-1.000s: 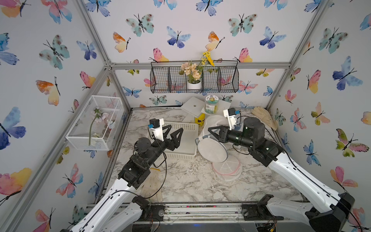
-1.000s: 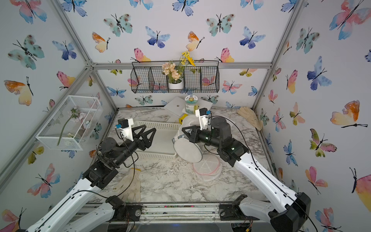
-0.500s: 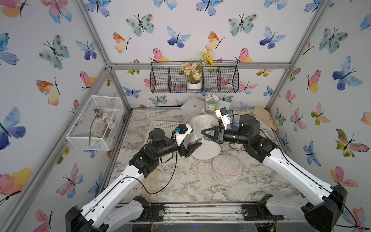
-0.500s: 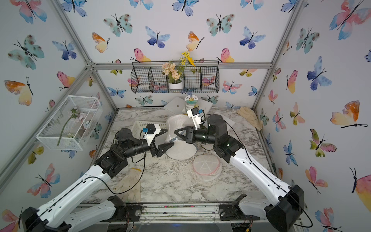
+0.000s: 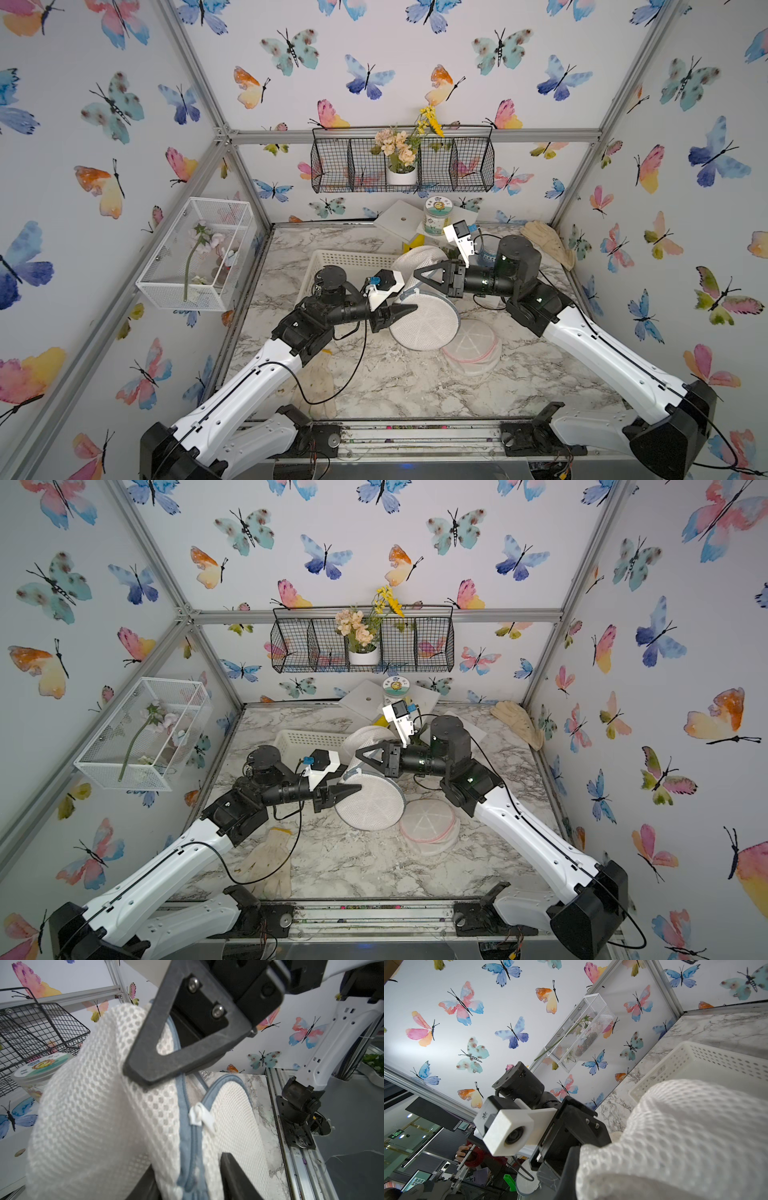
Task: Turn the laundry bag inside out
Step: Turn over the laundry bag.
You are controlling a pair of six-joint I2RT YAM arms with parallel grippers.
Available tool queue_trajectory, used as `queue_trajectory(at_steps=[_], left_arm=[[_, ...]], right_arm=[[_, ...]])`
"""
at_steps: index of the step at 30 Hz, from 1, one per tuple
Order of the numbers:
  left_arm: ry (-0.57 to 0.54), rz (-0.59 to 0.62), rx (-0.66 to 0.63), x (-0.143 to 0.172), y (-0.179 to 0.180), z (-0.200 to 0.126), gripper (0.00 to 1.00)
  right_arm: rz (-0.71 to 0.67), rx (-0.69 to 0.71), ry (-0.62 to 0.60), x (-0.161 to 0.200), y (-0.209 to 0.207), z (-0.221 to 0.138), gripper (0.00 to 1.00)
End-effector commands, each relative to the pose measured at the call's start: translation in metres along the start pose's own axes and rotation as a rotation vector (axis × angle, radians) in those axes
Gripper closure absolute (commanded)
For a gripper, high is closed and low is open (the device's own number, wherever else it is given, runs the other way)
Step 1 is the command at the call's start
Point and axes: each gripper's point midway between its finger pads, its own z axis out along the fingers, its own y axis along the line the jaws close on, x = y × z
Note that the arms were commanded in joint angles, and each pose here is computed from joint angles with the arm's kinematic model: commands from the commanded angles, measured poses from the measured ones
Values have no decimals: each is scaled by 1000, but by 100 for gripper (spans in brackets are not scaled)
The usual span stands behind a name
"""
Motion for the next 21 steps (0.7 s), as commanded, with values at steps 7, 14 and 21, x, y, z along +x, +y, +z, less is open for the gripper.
queue_trajectory(at_steps=[7,14,21], left_arm=[[-70,6,95,-17,-24,-11,61],[-89,-23,73,-19,-22,-13,49],[-95,-66,43,-20,-15,-11,54]], right_arm=[[-46,11,-13,-3,1,-2,98],[-83,24,1,1,1,-6,98],[-100,45,27,9,-6,-6,98]])
